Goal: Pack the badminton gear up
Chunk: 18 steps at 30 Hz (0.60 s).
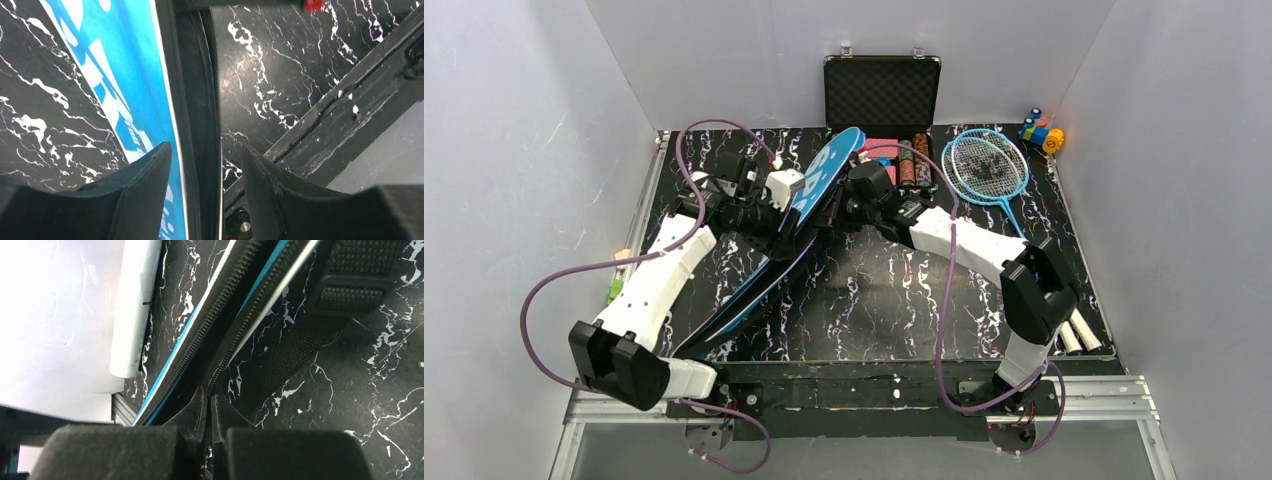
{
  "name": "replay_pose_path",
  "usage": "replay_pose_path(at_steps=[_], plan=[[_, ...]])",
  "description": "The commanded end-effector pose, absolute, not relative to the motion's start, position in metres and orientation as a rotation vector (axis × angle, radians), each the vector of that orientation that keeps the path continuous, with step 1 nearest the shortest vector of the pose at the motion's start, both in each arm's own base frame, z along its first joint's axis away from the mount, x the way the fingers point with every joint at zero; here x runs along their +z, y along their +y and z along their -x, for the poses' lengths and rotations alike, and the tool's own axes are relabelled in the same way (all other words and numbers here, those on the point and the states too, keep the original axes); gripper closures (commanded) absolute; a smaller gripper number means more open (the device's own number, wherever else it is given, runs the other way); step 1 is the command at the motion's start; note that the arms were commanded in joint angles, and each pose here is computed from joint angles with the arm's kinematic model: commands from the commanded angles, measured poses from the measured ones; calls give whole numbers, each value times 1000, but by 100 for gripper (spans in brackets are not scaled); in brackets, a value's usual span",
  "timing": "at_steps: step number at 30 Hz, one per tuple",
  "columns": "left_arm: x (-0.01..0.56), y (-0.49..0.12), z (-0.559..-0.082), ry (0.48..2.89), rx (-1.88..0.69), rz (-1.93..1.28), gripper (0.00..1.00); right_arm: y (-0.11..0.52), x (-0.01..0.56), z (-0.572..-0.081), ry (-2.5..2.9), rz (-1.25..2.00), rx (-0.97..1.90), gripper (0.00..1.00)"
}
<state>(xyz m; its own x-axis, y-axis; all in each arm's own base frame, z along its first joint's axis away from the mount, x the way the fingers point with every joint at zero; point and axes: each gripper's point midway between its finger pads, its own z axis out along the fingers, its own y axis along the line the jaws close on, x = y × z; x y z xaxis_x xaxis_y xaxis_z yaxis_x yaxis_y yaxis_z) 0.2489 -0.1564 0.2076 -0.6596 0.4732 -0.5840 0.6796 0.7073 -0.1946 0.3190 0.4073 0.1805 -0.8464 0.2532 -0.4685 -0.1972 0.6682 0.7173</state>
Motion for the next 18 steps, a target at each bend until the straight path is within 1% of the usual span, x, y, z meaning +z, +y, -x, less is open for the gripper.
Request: replay_pose_path(at_steps=[1,7,12,18], plan=[[225,-173,-273,2326,-570,-853,48,409,237,-313,2181,70,1084,99],[210,-174,-287,2322,-453,-896,48,411,244,-310,2159,108,1029,99],[205,-167,-295,2304,-368,-908,59,410,248,-308,2151,122,1015,99],[213,-163,-295,2279,-338,-934,66,403,243,-305,2159,119,993,99]])
